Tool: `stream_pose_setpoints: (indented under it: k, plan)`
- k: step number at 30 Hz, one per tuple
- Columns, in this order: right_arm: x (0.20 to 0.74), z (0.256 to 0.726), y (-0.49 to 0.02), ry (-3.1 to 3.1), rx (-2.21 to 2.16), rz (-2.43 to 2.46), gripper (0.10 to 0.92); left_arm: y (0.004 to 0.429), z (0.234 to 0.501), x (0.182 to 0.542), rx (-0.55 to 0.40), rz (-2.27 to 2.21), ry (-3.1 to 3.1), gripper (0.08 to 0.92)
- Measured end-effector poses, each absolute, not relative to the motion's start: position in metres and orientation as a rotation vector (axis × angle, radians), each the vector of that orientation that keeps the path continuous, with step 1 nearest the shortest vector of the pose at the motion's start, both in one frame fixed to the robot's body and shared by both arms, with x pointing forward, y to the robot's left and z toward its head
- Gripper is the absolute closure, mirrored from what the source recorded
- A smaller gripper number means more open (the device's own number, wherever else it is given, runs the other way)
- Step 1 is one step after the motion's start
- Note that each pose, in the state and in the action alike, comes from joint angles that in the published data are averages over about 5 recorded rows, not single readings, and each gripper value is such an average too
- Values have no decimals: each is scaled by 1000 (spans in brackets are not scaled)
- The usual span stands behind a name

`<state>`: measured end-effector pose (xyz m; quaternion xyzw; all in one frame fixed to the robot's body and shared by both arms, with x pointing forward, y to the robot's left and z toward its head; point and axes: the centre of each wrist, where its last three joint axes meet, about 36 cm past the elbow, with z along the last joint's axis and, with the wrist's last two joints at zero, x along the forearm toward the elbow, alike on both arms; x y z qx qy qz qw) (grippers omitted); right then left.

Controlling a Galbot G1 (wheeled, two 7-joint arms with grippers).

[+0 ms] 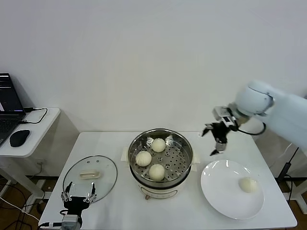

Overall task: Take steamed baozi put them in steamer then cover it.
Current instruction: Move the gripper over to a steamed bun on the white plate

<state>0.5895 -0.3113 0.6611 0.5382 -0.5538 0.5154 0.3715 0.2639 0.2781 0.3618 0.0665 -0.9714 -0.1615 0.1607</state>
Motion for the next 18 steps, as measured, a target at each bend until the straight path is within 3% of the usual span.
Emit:
stream_pose_setpoints:
  k: [18]
  plan:
    - [561, 554, -395, -1255, 1183, 1232, 200, 280, 349, 260, 184, -459, -2743, 177]
